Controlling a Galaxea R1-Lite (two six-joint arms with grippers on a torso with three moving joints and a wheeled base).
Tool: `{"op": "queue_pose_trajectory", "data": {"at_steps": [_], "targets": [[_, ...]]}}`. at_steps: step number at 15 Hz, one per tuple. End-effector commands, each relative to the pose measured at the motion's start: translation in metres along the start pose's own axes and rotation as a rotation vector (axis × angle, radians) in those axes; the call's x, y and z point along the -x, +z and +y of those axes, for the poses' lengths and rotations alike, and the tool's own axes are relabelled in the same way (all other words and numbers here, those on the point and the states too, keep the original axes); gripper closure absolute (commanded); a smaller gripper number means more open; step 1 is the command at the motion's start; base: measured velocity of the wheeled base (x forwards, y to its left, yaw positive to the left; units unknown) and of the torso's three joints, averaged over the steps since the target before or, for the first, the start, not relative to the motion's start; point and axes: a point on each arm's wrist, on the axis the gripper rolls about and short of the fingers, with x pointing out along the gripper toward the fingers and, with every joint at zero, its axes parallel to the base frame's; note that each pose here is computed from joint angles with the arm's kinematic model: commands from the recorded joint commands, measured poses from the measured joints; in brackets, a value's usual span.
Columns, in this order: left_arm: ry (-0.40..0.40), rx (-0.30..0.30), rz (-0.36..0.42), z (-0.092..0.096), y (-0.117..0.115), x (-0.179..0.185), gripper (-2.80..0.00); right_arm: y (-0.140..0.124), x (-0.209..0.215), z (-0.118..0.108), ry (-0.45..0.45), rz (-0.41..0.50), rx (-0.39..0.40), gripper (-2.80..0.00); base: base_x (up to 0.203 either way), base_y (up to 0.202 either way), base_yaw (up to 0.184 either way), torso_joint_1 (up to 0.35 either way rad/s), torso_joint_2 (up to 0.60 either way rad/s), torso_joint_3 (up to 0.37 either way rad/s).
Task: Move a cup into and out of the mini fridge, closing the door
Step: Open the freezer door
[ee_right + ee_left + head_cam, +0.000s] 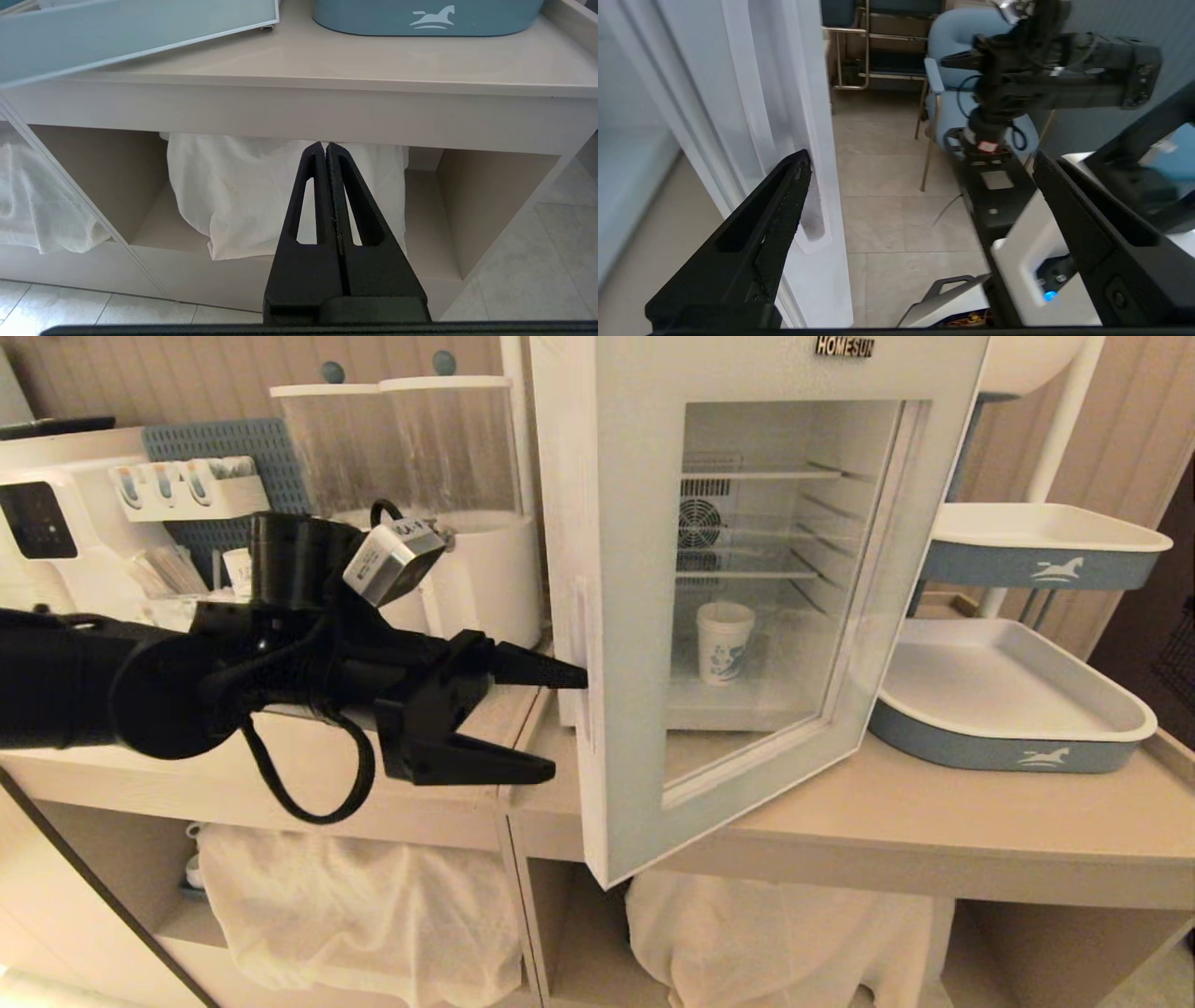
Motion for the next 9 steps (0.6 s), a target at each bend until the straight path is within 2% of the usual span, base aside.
{"op": "queue_pose_trajectory", "data": {"at_steps": [1,4,7,9], "targets": [[-0.041,-0.041,0.001,-0.041,0.015,-0.011,-2.8,0.0,0.0,0.0,0.0,0.001,0.001,0.0,0.0,0.0,0.0,0.0,0.0,0.0],[-0.103,-0.048,0.02,-0.072,0.017,-0.036,-2.8,0.0,0.0,0.0,0.0,0.001,0.001,0.0,0.0,0.0,0.0,0.0,0.0,0.0],[-0.14,-0.046,0.051,-0.09,0.016,-0.063,-2.8,0.0,0.0,0.0,0.0,0.002,0.001,0.0,0.0,0.0,0.0,0.0,0.0,0.0],[-0.179,-0.02,0.064,-0.1,0.013,-0.075,-2.8,0.0,0.0,0.0,0.0,0.001,0.001,0.0,0.0,0.0,0.0,0.0,0.0,0.0]]}}
